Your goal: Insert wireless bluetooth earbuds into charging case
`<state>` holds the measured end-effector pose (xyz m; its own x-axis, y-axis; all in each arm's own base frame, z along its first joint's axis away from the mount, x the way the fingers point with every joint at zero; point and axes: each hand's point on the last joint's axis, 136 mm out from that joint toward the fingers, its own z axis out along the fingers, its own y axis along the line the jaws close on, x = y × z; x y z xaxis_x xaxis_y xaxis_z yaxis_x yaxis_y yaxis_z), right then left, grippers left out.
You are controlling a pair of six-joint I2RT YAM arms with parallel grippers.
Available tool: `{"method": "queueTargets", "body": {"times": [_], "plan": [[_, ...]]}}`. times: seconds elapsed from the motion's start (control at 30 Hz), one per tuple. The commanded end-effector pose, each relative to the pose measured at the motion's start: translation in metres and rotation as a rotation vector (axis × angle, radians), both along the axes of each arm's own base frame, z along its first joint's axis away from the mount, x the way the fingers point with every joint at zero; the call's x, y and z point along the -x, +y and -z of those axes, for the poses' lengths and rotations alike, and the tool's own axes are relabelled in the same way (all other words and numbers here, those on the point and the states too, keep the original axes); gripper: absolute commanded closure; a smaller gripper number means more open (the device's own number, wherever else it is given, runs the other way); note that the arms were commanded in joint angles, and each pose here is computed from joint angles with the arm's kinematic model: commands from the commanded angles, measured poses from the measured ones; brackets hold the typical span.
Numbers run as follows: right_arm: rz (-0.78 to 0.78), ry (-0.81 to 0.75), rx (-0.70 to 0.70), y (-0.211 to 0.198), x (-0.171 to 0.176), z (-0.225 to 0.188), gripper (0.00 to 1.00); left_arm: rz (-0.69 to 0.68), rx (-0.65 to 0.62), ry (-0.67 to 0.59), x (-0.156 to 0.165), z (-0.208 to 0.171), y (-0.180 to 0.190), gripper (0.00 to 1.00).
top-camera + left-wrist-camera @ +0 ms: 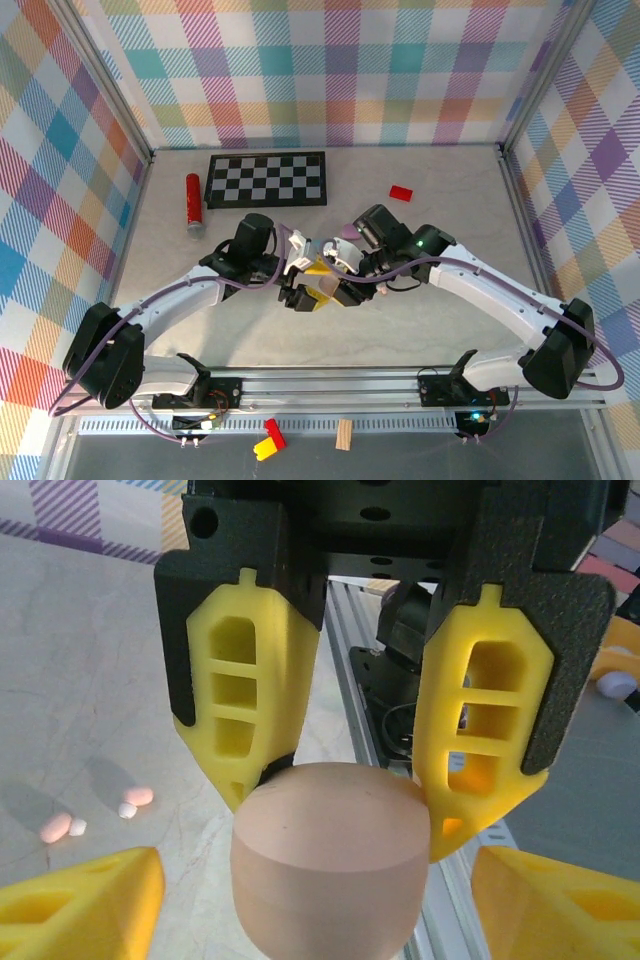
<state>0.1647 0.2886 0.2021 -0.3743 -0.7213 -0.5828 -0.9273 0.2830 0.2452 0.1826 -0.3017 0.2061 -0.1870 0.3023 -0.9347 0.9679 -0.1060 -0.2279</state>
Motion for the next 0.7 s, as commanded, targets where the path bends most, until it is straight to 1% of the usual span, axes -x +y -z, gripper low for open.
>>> {"method": "queueTargets", "body": {"times": [0.0,0.13,0.43,0.5,0.6,0.67], "plan": [[-0.038,-0.014,-0.048,0.004,0.001,-0.014,0.71,0.065,0.027,-0.017,0.010,-0.009,-0.002,0.26],[-0.040,-0.010,-0.065,0.005,0.001,-0.016,0.71,0.070,0.029,-0.013,0.010,-0.009,-0.002,0.34],[-0.061,0.006,-0.069,0.006,0.005,-0.014,0.70,0.083,0.039,-0.011,0.012,-0.013,-0.003,0.60],[-0.050,-0.001,-0.078,0.006,0.003,-0.016,0.67,0.084,0.041,-0.014,0.012,-0.014,-0.002,0.66],[-0.012,0.008,-0.120,0.004,-0.002,-0.023,0.60,0.084,0.045,-0.021,0.013,-0.014,-0.002,0.66],[0.011,0.022,-0.163,0.001,-0.005,-0.029,0.51,0.078,0.046,-0.027,0.012,-0.014,-0.002,0.66]]}}
